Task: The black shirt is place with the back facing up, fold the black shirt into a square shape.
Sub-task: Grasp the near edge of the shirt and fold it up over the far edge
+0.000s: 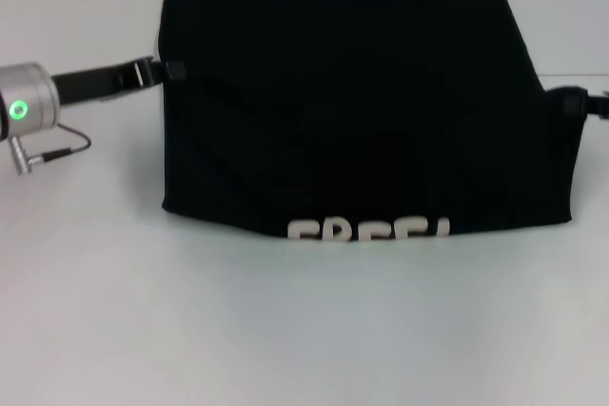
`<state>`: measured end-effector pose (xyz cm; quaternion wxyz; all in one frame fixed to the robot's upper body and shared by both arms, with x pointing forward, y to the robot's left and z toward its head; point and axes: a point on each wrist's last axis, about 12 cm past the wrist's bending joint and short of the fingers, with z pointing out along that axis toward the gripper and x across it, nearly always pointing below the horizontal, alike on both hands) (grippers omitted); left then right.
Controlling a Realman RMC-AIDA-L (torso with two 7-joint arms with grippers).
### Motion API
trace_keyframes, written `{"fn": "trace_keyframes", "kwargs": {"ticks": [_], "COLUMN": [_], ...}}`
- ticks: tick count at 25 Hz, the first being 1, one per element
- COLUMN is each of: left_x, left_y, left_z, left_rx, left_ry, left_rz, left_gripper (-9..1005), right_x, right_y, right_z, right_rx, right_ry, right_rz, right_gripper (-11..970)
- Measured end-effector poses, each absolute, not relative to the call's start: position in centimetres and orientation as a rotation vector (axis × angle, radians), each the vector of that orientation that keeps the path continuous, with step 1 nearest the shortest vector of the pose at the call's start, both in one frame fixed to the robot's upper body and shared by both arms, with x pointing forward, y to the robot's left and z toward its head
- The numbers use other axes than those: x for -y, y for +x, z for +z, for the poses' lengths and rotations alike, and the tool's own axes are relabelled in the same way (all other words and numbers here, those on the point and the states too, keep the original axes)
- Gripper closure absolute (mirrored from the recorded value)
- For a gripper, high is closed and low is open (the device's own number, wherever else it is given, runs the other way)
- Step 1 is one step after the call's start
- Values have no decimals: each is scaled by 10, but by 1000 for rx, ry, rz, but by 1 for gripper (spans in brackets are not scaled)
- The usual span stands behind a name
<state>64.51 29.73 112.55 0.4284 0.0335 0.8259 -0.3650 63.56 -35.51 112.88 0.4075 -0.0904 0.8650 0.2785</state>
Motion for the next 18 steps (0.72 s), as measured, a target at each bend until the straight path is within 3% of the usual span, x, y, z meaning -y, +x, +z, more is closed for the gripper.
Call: {"fn": "trace_keyframes", "kwargs": {"ticks": [11,18], "left_x": [-273,-260], "left_y": [683,681], "left_z": [1143,1125], "left_rx": [-2020,-2039], "left_ry": [107,108], "left_rz": [-729,-669], "left_gripper": [904,901], "right_x": [327,318], "right_y": [684,679], "right_z": [1147,1121], "right_rx": [-2150,-2190], "right_ry": [-228,-170], "right_rz": [488,438], "right_gripper": [893,893]}}
